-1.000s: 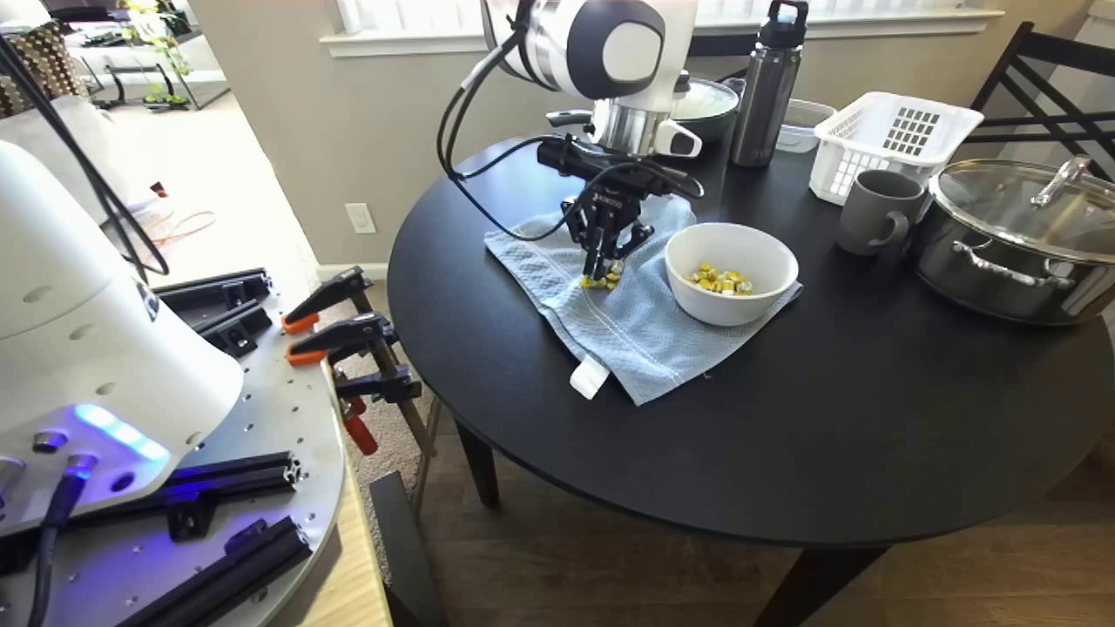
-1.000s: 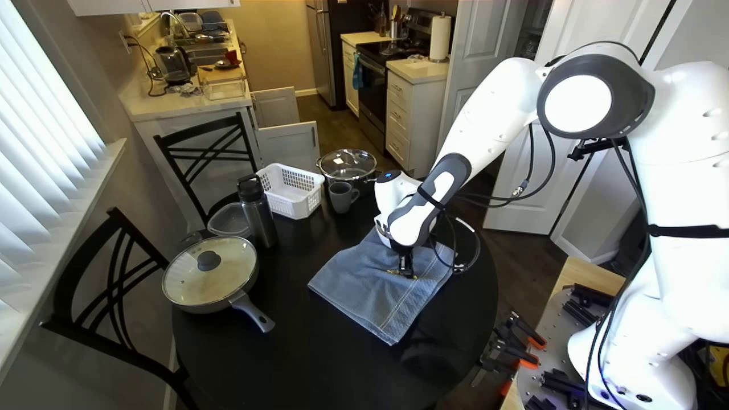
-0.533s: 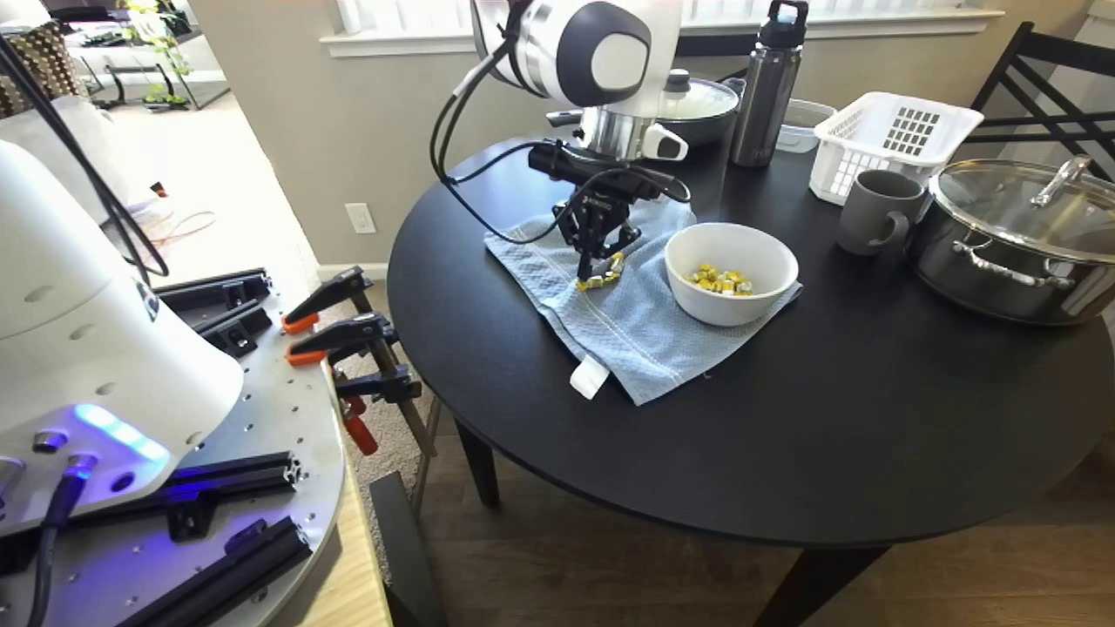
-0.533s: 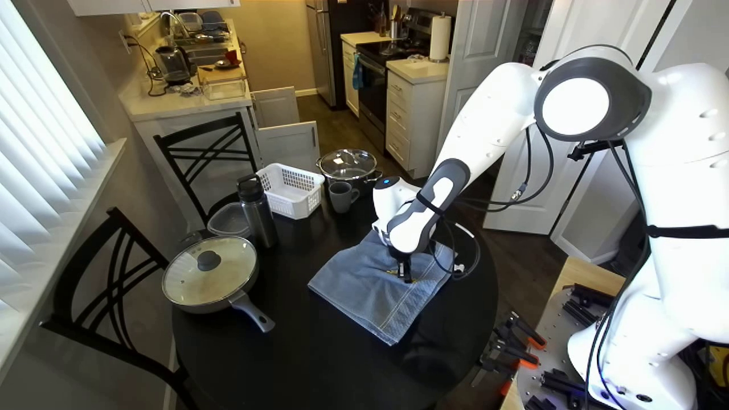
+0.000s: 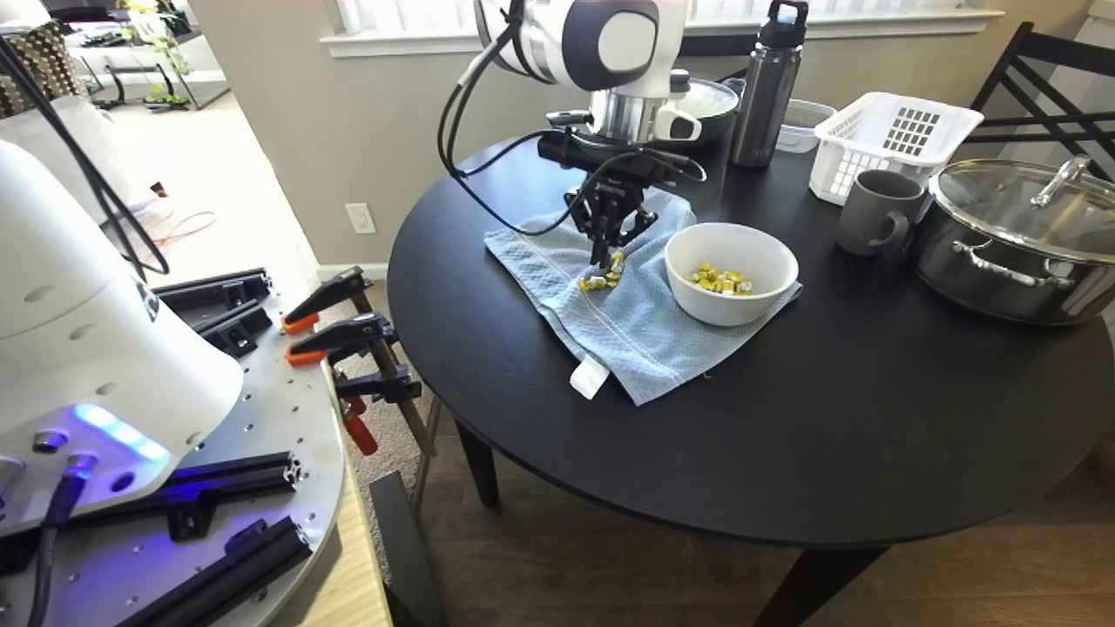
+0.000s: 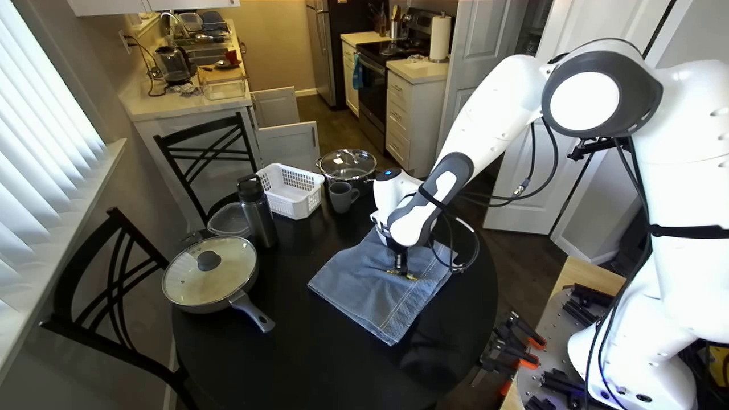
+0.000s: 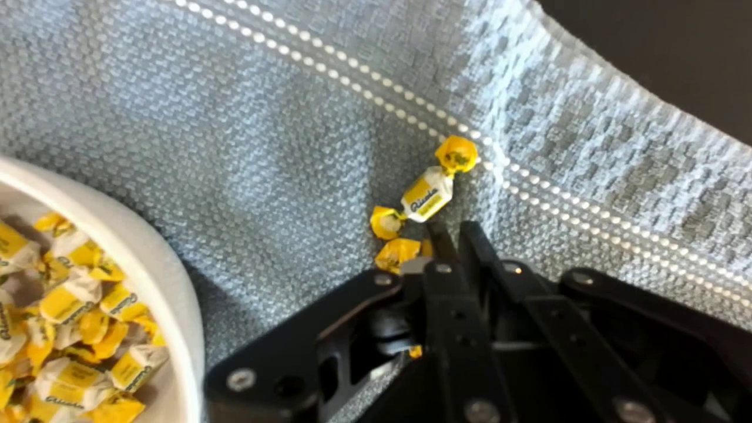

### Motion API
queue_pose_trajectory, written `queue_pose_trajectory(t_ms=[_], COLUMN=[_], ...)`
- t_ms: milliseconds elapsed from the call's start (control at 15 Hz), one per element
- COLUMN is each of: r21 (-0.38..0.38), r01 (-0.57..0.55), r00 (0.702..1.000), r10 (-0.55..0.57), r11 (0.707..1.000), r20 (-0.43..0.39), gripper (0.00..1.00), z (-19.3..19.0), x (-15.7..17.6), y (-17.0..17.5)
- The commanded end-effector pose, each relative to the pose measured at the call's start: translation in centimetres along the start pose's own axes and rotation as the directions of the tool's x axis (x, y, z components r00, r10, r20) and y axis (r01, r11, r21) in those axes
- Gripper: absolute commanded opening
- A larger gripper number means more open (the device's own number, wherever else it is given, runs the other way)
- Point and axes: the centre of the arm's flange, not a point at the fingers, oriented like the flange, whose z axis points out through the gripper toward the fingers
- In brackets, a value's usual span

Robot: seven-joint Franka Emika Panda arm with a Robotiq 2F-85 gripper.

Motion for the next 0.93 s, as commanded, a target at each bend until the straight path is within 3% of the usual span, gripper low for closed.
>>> queue_pose_trajectory(t_ms=[0,600,667,733,800,867], r21=[-0.032,-0.013,-0.015,-0.016,-0.016,-0.014], r01=[0.008,-0.011,-0.012,-0.012,-0.012,-0.009], r00=[1.000,0.999,0.999,0.999,0.999,0.999], r10=[-0.008,0.012,0.013,0.013,0.012,0.009], r11=[0.999,1.000,1.000,1.000,1.000,1.000], r20=[-0.012,0.036,0.037,0.036,0.036,0.036], gripper=[0.42,0.98,0.99,0.91,0.66,0.65], z=[-1.4,1.2,1.2,1.3,1.3,1.4], x=[-1.6,-2.6,-2.7,-2.7,-2.8,-2.7], y=[0.1,0.4,0.5,0.6,0.6,0.6])
